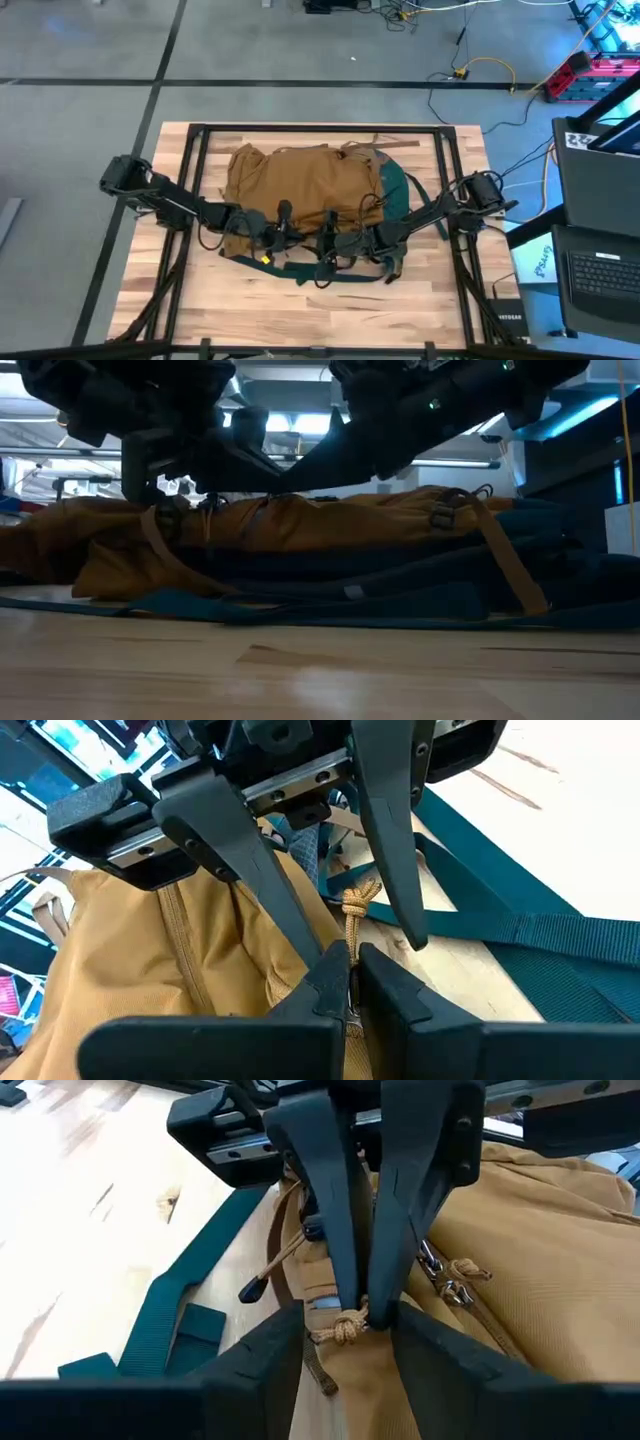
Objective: Unpack backpack
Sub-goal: Open the brown backpack
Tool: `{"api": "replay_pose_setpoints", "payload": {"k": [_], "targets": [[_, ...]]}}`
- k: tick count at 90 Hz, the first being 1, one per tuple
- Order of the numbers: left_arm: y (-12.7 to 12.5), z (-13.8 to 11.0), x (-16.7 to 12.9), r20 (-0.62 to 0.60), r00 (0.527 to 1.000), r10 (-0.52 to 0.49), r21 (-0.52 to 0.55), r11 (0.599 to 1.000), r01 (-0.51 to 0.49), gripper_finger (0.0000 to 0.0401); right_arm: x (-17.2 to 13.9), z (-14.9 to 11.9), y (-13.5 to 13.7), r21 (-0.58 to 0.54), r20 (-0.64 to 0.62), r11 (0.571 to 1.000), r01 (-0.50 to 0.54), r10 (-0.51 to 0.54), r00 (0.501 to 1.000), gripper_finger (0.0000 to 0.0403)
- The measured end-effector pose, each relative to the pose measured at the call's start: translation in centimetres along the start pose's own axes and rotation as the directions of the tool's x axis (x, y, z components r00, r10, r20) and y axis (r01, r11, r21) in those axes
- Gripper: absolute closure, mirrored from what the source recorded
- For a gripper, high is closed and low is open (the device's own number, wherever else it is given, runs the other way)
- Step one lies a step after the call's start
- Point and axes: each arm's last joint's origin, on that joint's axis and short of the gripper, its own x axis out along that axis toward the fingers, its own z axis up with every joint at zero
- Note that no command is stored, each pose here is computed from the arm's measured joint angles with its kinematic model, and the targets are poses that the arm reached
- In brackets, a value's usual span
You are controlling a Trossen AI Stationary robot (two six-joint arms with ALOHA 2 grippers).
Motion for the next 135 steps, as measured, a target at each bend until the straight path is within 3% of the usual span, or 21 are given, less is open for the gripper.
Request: {"api": "replay_pose_setpoints", "payload": {"k": [47,135], "targets": [[0.2,-0.4,0.1,-0.033,0.999,-0.003,-0.018,1.000,0.003,0.0401,-1.8,1.1,1.2,-0.018,0.021,0.999,0.047,-0.047,0.999,0.0265],[0.2,-0.4,0.1,-0.026,1.000,-0.001,-0.024,1.000,0.001,0.0401,-1.1,0.8,-0.2,0.043,-0.006,0.998,0.041,-0.040,0.999,0.0265]]}}
